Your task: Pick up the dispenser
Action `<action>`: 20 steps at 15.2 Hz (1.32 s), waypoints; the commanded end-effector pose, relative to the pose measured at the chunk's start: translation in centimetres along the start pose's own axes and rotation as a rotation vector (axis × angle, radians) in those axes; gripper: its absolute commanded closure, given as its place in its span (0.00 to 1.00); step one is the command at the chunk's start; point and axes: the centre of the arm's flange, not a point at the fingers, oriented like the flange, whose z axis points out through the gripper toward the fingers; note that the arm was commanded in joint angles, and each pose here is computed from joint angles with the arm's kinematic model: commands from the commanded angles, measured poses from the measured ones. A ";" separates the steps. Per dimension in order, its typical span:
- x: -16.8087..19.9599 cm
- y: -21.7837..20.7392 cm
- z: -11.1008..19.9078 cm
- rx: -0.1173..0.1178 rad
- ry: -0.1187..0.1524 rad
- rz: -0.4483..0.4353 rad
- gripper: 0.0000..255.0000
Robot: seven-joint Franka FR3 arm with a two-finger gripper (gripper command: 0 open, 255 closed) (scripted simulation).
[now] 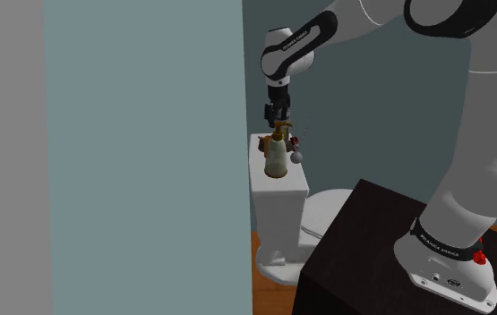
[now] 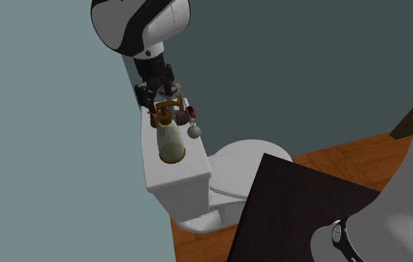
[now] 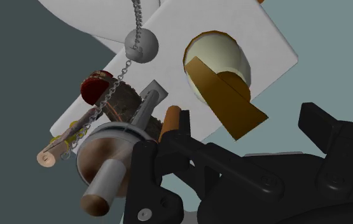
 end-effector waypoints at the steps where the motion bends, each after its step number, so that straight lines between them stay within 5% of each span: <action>1: 0.3 0.1 0.9 -0.001 0.001 -0.002 0.00; 8: 0.5 0.0 3.8 -0.001 0.001 -0.002 0.00; 9: 0.4 0.0 3.9 -0.001 0.001 -0.002 1.00; 20: 0.4 0.0 2.8 -0.001 0.001 -0.002 1.00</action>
